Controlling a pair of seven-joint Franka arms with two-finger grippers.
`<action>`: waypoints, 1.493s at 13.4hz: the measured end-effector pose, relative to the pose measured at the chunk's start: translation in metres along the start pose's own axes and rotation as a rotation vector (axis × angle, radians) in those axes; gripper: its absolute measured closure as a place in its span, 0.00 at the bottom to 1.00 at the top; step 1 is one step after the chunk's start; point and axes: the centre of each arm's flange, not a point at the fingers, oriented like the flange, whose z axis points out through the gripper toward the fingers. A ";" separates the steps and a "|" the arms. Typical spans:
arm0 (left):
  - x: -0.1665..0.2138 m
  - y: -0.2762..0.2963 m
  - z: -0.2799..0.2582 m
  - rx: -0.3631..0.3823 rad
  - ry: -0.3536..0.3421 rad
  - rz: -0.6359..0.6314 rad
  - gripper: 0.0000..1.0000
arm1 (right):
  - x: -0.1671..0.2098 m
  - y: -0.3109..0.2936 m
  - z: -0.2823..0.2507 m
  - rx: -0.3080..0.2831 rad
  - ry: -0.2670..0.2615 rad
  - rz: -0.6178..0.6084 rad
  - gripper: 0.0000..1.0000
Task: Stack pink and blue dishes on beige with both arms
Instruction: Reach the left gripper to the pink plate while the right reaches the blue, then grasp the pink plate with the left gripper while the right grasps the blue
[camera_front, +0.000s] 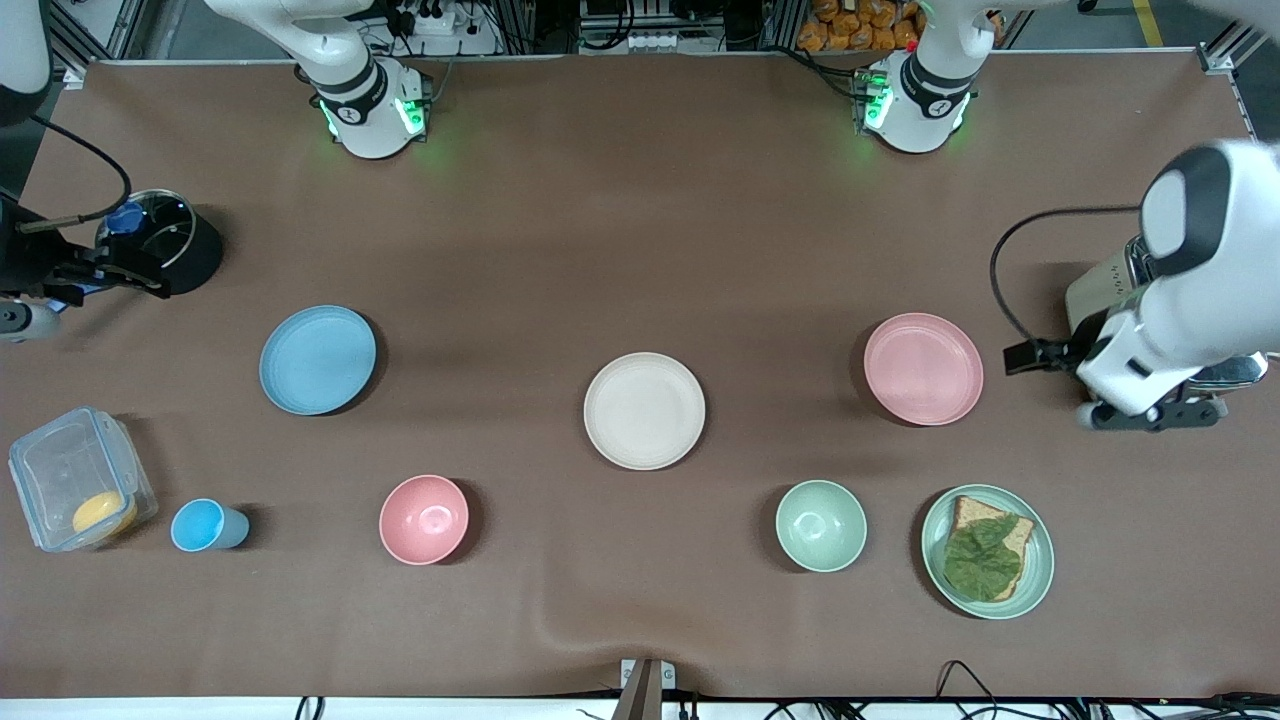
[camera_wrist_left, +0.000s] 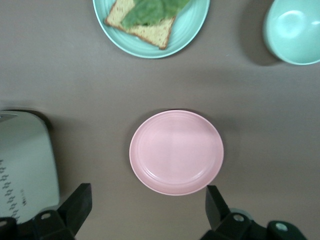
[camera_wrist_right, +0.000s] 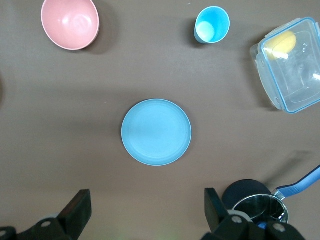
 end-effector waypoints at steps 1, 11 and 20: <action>0.008 -0.008 0.023 -0.002 -0.026 -0.013 0.00 | 0.001 0.000 0.002 0.000 -0.003 0.000 0.00; -0.010 -0.077 0.196 -0.251 -0.136 -0.023 0.03 | 0.042 0.040 0.098 0.010 -0.148 0.063 0.00; -0.012 -0.097 0.251 -0.331 -0.172 0.038 0.49 | 0.035 0.112 0.273 0.073 -0.119 -0.019 0.00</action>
